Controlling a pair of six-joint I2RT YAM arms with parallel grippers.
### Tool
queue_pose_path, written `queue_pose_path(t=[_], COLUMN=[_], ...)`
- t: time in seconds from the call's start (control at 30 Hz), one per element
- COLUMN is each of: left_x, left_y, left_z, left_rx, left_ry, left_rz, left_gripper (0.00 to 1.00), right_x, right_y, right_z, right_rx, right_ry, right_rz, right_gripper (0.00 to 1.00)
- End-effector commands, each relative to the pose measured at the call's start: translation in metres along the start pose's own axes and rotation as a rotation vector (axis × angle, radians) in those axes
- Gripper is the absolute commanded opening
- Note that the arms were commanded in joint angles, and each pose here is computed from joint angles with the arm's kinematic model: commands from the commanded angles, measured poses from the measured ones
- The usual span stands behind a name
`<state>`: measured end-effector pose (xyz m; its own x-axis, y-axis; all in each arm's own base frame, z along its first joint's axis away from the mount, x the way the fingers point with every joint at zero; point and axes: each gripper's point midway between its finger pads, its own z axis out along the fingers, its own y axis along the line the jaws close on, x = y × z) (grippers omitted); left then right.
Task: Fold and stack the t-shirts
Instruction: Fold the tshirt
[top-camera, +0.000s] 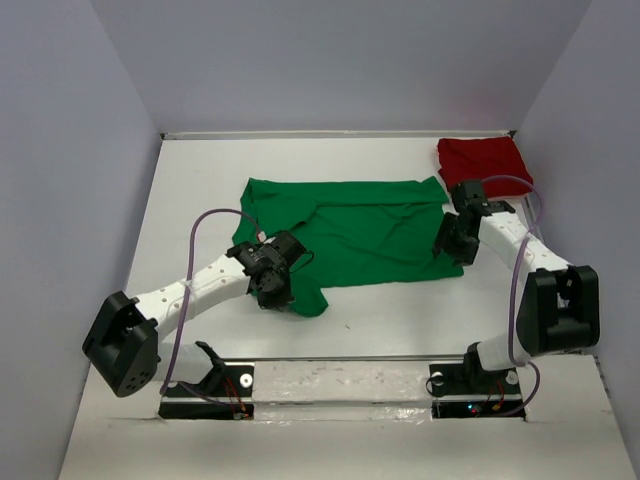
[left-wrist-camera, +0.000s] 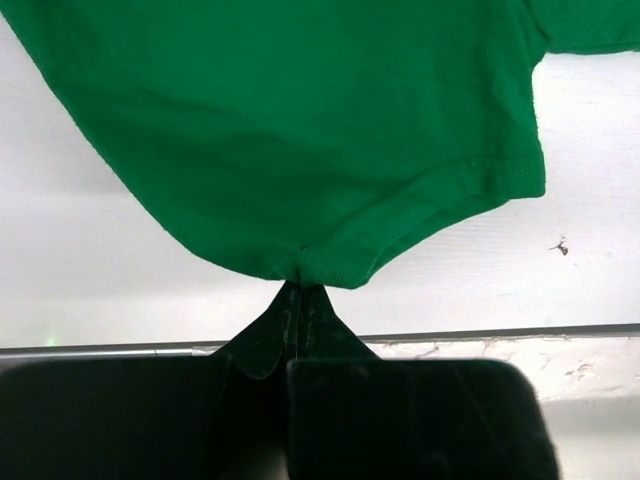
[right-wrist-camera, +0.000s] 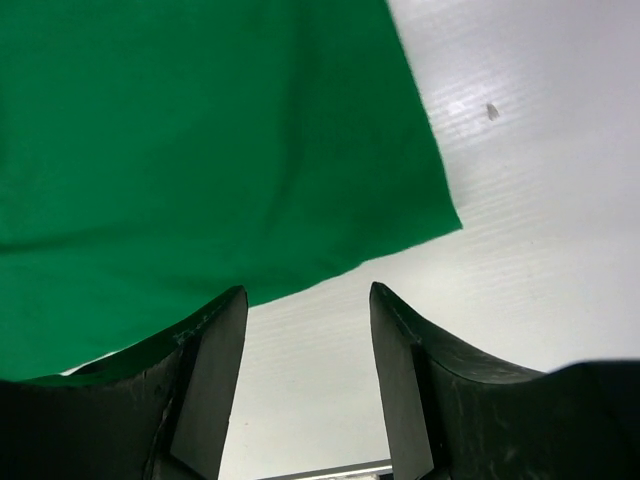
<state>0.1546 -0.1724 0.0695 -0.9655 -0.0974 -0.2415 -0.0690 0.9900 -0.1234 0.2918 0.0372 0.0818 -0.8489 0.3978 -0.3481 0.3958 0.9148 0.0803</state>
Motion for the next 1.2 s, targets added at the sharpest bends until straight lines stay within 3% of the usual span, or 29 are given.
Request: queue_pose_path(t=[0.0, 0.17, 0.7, 1.03, 1.17], left_x=[-0.01, -0.02, -0.038, -0.049, -0.048], left_y=[-0.006, -0.013, -0.023, -0.022, -0.023], left_z=[-0.009, -0.016, -0.03, -0.042, -0.041], left_rx=[0.041, 0.072, 0.106, 0.125, 0.127], left_ry=[-0.053, -0.088, -0.126, -0.153, -0.144], left_rz=[0.013, 0.005, 0.034, 0.023, 0.03], left_gripper=[0.0, 0.0, 0.0, 0.0, 0.0], right_x=[0.004, -0.012, 0.013, 0.018, 0.02], right_y=[-0.024, -0.047, -0.045, -0.051, -0.052], right_z=[0.009, 0.0, 0.034, 0.043, 0.048], right_rx=[0.048, 0.039, 0.04, 0.086, 0.09], right_ry=[0.01, -0.082, 0.065, 0.074, 0.086], right_rz=[0.105, 0.163, 0.177, 0.205, 0.207], right_gripper=[0.57, 0.53, 0.49, 0.43, 0.35])
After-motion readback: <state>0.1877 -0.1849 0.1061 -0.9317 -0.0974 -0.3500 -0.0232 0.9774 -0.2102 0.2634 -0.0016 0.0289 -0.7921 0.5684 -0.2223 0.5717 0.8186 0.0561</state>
